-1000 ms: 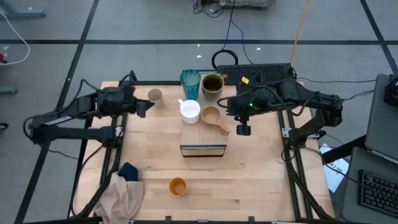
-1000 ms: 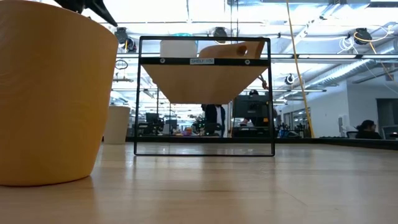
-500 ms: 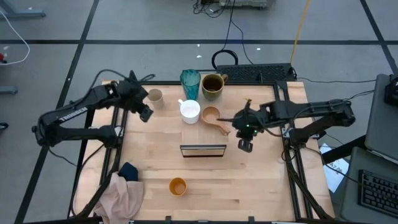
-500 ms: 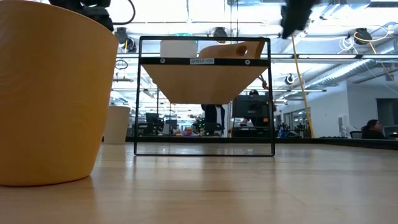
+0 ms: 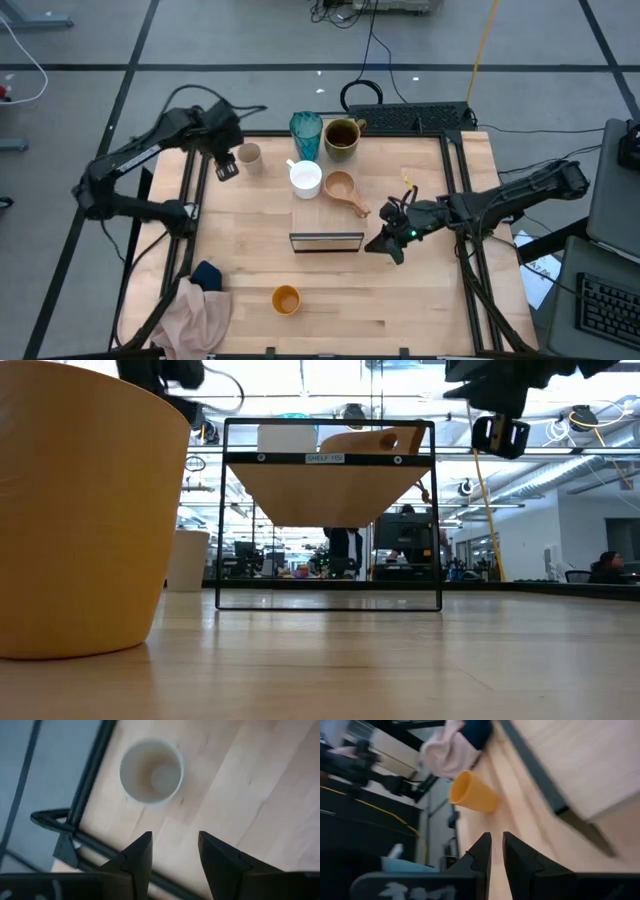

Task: Stack small to large cups/mugs on shelf
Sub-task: Put the white cup on the shelf

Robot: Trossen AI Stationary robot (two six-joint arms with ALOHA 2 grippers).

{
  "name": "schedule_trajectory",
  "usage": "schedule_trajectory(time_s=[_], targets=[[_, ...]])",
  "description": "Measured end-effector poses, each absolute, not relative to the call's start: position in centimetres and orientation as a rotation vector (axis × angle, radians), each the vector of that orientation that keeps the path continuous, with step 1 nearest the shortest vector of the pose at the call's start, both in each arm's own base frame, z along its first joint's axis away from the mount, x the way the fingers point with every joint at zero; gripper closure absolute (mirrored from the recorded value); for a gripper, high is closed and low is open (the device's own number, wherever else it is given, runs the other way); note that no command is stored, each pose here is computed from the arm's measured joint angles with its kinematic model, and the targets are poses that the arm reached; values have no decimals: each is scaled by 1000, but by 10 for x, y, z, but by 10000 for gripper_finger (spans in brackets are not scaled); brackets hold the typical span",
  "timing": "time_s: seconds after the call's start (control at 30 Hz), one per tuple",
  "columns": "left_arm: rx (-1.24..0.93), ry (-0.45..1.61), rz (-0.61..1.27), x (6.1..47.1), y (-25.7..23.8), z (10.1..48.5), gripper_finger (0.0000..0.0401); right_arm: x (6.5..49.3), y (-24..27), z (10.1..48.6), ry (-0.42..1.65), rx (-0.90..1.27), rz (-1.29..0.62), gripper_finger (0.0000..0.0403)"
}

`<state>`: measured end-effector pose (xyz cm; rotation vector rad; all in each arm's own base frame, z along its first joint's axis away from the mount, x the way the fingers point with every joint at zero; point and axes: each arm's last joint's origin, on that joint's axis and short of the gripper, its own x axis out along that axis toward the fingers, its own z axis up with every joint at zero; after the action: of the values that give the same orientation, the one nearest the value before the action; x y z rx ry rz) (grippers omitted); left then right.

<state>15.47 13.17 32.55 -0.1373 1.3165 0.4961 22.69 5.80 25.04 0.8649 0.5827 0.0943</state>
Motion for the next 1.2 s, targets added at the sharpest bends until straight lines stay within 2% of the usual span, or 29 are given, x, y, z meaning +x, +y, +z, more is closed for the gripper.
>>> schedule_trajectory(time_s=[0.1, 0.2, 0.47, 0.87, 1.2], targets=[[-137, 1419, 434, 164, 139, 311, 229, 224, 65, 248, 593, 876, 99, 364], [-140, 1434, 413, 170, 144, 305, 211, 223, 71, 248, 589, 863, 97, 364], [-87, 1315, 427, 182, 151, 307, 172, 219, 82, 248, 606, 884, 113, 364], [-7, 1368, 273, 195, 157, 292, 169, 204, 113, 248, 729, 999, 236, 364], [-37, 1405, 271, 203, 165, 279, 169, 201, 119, 248, 736, 1044, 214, 364]])
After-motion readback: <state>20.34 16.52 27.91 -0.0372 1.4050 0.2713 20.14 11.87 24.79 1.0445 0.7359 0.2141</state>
